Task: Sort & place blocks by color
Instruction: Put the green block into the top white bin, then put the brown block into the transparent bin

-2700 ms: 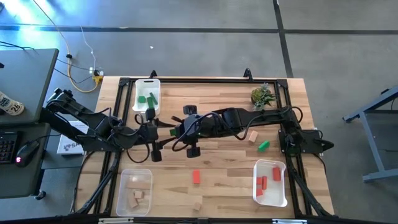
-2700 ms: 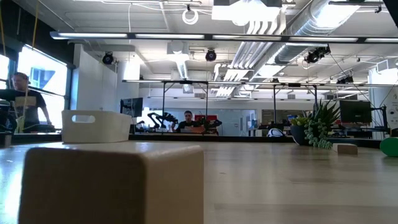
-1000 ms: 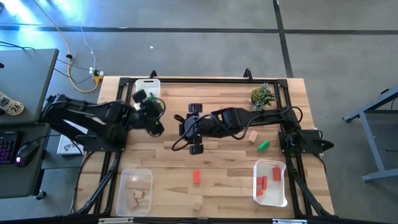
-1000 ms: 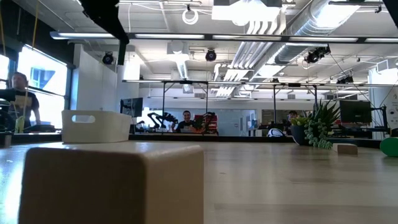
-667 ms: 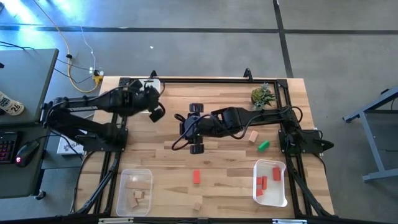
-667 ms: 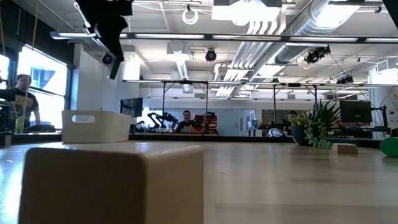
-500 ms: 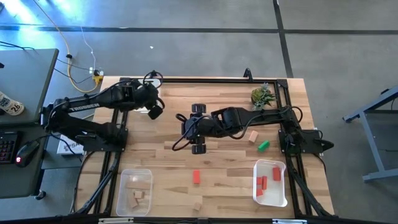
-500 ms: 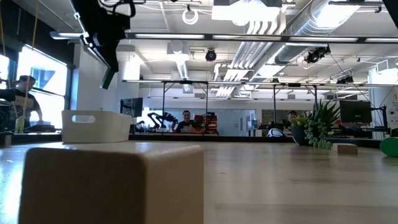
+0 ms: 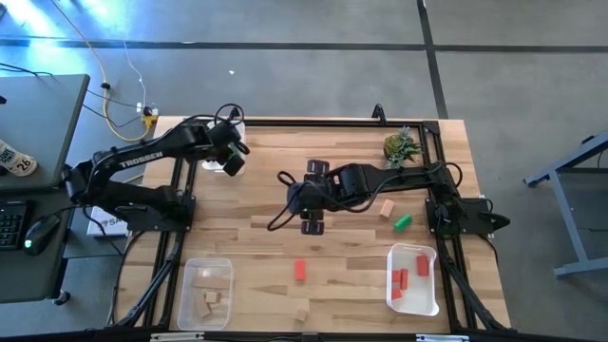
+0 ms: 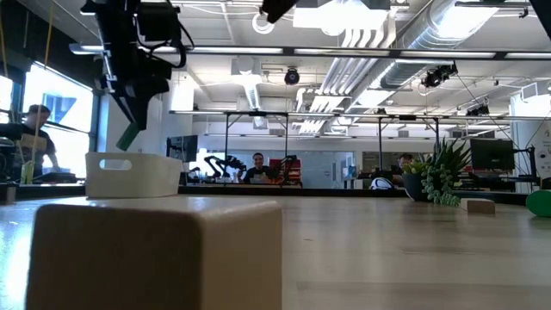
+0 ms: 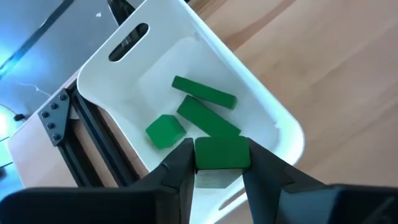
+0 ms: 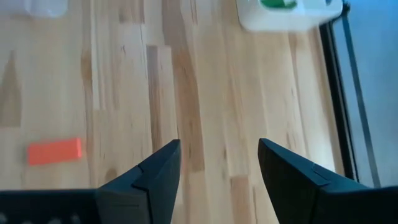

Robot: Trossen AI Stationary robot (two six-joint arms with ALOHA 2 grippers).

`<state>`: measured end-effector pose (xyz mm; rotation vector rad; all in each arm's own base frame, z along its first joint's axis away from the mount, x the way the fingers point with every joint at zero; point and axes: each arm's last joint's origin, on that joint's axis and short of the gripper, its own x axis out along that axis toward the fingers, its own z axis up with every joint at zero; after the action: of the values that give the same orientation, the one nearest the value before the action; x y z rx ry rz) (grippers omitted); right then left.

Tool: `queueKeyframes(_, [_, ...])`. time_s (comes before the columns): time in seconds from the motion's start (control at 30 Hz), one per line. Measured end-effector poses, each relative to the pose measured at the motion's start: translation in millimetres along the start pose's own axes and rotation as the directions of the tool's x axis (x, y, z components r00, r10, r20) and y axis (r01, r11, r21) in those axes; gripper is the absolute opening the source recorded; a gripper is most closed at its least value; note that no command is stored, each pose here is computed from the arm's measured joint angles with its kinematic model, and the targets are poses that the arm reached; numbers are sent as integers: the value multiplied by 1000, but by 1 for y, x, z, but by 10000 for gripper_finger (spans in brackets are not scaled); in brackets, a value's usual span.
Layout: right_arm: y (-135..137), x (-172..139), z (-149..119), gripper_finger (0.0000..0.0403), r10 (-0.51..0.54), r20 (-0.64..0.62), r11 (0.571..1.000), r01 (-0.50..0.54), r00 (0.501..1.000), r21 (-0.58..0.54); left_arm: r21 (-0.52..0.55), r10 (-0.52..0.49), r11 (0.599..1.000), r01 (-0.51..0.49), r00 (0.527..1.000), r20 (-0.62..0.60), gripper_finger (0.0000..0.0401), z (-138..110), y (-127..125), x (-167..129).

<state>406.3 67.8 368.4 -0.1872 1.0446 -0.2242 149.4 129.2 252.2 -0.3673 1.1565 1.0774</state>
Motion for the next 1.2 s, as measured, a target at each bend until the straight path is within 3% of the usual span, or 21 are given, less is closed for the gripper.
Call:
queueKeyframes(0.33, [3,-5,-22,200,-68,-193,988,93,979,125,-13,27,1000,-27,998,-48,141,6,0,14])
queueKeyframes(0.83, [30,-19,-25,200,-222,-105,963,234,970,132,12,-26,1000,27,999,-18,157,3,0,5])
queueKeyframes(1.03, [30,-19,-25,200,-224,-104,954,240,969,179,13,-149,989,148,986,73,157,-7,-2,-21])
queueKeyframes(1.2, [32,-11,-29,200,-260,-124,939,280,958,201,21,-341,940,341,933,117,157,-20,-8,-44])
